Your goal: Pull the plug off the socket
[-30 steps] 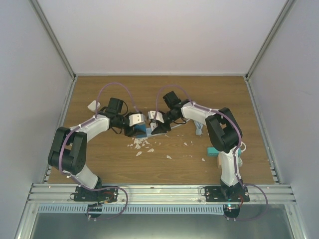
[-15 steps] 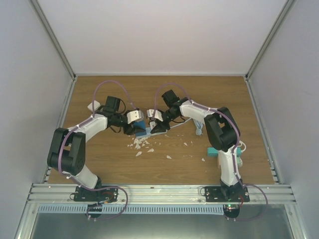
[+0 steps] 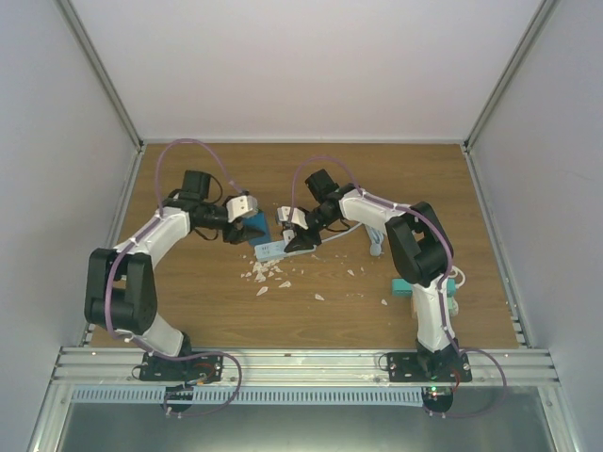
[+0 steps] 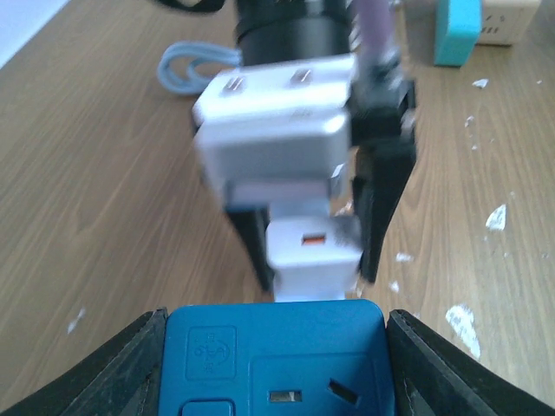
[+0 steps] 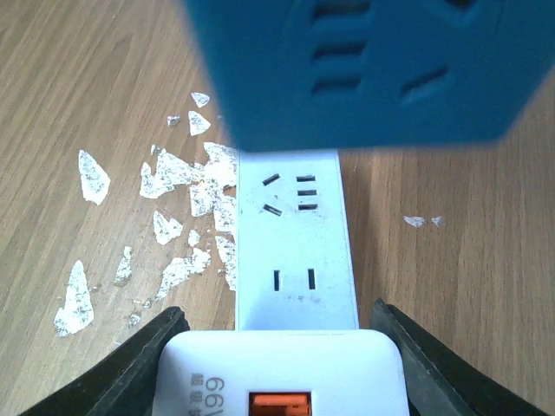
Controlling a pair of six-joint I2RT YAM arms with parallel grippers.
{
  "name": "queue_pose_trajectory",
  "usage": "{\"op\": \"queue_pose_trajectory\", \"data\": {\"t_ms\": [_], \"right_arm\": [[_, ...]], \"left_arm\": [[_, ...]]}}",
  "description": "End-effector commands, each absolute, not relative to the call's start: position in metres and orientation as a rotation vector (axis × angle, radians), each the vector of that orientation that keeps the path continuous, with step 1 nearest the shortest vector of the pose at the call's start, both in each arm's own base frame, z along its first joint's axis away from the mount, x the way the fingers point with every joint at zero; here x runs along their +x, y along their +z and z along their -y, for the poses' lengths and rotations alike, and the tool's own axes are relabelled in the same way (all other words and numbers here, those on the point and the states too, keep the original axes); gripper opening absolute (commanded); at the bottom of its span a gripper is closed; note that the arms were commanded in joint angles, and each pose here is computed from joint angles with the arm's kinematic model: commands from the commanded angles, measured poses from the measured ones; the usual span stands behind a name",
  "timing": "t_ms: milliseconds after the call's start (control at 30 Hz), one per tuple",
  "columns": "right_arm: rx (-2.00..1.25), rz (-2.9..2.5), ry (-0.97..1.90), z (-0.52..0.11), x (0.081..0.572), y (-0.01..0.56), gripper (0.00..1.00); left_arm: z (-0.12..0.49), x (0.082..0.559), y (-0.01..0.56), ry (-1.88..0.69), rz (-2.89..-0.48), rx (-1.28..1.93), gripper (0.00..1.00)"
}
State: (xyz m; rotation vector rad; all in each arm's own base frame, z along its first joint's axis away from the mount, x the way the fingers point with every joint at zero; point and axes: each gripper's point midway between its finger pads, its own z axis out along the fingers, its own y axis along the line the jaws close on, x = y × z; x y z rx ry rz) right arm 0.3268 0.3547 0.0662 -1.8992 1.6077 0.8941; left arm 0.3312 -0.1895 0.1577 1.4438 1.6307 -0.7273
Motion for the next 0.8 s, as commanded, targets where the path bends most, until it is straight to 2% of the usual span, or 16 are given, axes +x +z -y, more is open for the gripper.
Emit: {"op": "queue_pose_trajectory", "data": {"t_ms": [0,333,767], "right_arm": [[-1.972,-1.857,0.679,-0.321,0.339,-0.005,0.07],[-1.945,-1.850,0.706,-0.329,0.343,0.002,0.10],[-1.911,-1.868,0.748,-0.337,0.349,0.005,0.11]], "left_arm": [[0.157,0.340,0.174,-0.699,-1.656,1.367,0.21],[0.066,0.401,0.175,-0.819,-1.952,0.839,0.23],[0.033,0.481,0.139,-1.028,-2.086,0.390,0.24]]}}
